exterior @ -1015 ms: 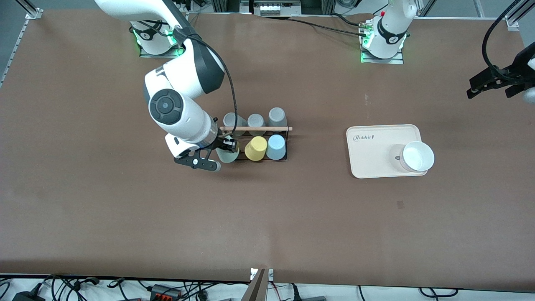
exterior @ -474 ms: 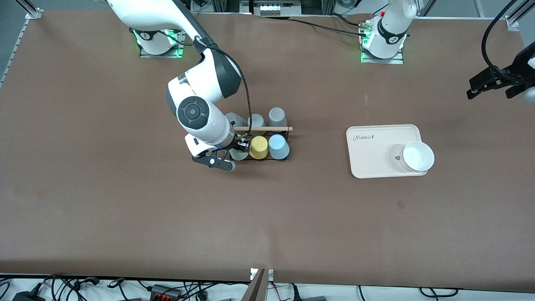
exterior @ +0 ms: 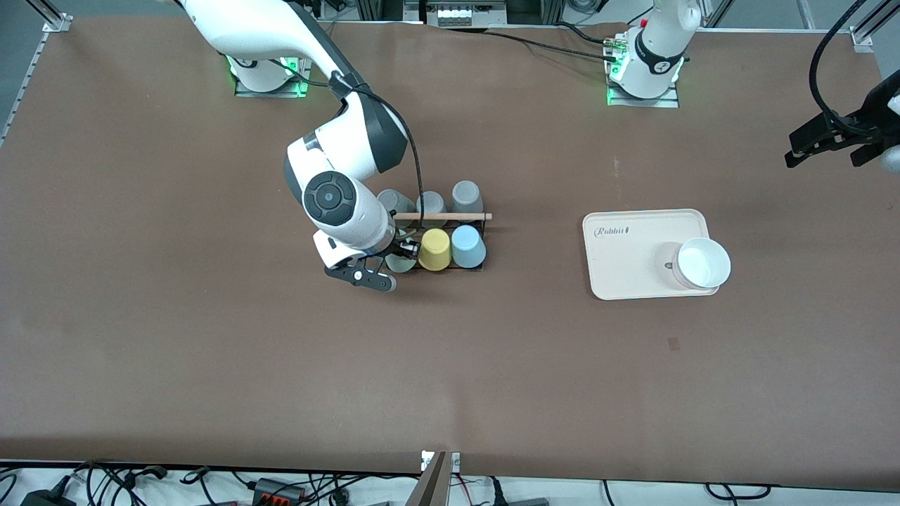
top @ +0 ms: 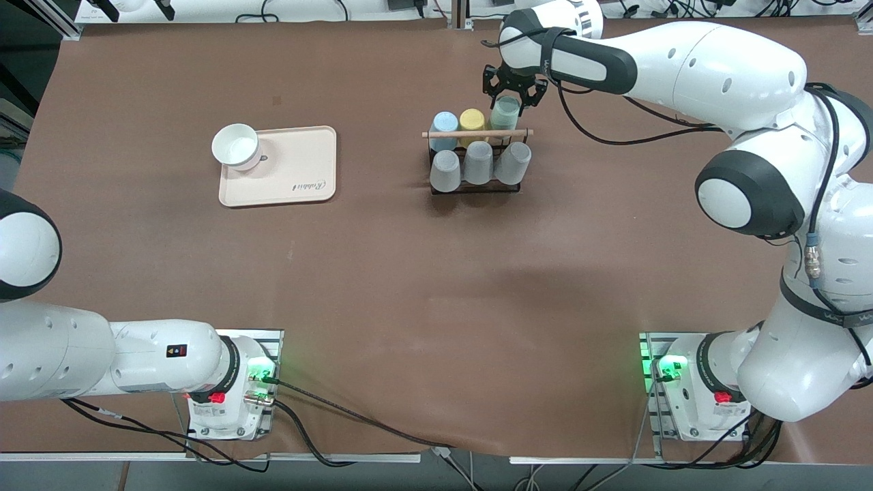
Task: Hang scattered cups on rack with three cups
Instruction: 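Lower the mint cup onto a rack peg beside the yellow cup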
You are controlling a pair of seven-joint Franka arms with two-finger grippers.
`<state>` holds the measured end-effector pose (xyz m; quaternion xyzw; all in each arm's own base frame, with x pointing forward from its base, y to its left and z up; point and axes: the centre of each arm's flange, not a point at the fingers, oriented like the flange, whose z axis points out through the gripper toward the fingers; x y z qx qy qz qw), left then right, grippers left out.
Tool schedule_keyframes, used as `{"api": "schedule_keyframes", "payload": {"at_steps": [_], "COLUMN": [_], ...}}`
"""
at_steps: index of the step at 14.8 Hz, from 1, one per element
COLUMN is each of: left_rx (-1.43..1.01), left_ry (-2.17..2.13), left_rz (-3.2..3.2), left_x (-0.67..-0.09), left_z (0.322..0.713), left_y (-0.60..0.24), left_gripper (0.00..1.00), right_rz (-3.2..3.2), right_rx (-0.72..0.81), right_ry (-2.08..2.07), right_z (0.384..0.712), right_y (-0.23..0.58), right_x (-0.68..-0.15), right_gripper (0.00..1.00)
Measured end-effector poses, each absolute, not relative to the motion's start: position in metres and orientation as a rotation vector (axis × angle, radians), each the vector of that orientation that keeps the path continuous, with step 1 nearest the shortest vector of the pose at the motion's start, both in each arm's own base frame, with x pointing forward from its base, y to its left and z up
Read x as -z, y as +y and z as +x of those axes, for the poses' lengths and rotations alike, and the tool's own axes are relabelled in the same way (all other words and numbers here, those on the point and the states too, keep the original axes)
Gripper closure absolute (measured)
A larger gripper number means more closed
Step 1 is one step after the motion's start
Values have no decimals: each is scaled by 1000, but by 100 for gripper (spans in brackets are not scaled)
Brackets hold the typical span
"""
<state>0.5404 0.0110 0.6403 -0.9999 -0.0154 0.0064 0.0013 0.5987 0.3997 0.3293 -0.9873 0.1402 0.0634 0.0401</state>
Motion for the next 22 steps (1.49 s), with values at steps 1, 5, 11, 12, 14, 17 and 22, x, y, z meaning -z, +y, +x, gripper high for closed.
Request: {"api": "schedule_keyframes", "payload": {"at_steps": [1,5,11,12,14,17,22], "left_rx": [-20,-19,-19,-19,-19,-19,-19], "left_ry": [-48,-47,-49,-50,-51,-52,-52], "left_rz": [-3139,-3139,-3139,-3139,-3139,-3139,-3139], "left_x": [-640,-640,-640,-640,-640,-640,-640], "left_z": [540,540,540,540,540,540,540], "left_y": [11,11,11,12,12,12,12], "left_gripper": [0,0,0,0,0,0,0], "right_rz": [-3027,-3080,-3093,-3093,-3092,-3092,-3080], "right_rx": [-193,-163,-176,-175,-174,-174,-156], "right_ry": [428,393,371,371,371,374,424], "right_z": [599,598,592,593,593,593,596], "right_y": [400,400,409,409,409,409,409], "right_x": [-329,-320,-308,-308,-309,-309,-316], "right_gripper": [34,34,34,34,34,30,0]}}
